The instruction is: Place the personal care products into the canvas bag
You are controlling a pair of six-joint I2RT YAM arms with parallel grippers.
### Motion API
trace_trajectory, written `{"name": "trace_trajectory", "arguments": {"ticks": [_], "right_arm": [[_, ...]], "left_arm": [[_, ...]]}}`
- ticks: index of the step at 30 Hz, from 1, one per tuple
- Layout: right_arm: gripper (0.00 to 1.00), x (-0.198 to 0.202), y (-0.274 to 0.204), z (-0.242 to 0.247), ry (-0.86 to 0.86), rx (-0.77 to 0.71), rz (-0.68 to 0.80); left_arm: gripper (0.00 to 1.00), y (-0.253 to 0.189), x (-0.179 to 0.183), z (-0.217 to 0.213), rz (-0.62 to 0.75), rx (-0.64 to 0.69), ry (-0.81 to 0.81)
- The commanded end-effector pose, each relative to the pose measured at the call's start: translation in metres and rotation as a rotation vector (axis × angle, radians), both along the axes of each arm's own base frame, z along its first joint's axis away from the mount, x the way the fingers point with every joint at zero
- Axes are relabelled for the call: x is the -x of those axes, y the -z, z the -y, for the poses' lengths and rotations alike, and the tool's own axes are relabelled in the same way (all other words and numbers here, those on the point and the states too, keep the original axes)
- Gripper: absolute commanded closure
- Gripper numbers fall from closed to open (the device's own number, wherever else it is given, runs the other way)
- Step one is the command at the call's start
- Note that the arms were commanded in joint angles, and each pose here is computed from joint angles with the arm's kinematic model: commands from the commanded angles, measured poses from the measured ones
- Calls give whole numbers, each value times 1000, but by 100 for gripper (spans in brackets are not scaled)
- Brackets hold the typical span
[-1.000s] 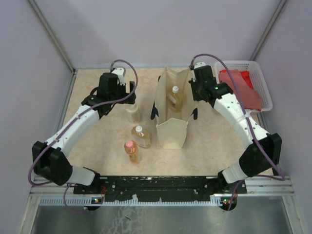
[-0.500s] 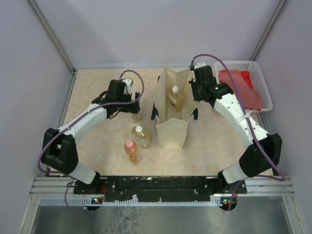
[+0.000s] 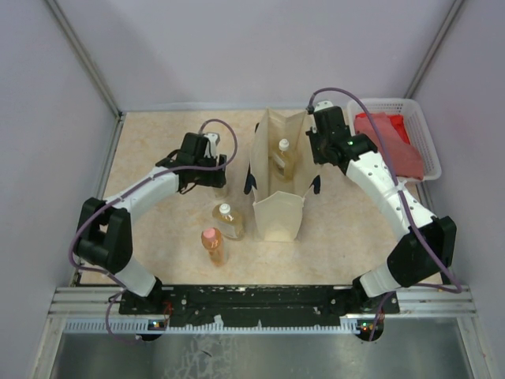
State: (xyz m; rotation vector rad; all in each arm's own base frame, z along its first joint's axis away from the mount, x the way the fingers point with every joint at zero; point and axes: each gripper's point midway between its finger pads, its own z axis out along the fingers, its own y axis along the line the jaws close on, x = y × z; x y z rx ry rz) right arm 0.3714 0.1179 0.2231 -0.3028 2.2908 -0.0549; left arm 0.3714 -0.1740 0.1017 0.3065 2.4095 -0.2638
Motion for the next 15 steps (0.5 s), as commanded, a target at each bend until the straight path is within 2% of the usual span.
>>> {"name": "trace_trajectory", "arguments": {"ticks": [1,2,3,6,11,15], "right_arm": [[100,-1,-23,7,11,17,75],[100,-1,-23,7,13,18,75],[100,-1,-22,7,12,20,74],[100,-1,-21,8,13,23,71],[100,-2,-12,7,14,28,49],[100,-5,-9,5,13,32,37]], "left_arm": [[87,-13,-6,3,51,24,15],[96,-22,-7,4,67,31,15],[99,-32,-8,4,82,40,9],[100,-84,-12,5,195,92,-4],[100,-203,0,-4,523,226,-17],[100,-258,20,-1,652,290,60]]}}
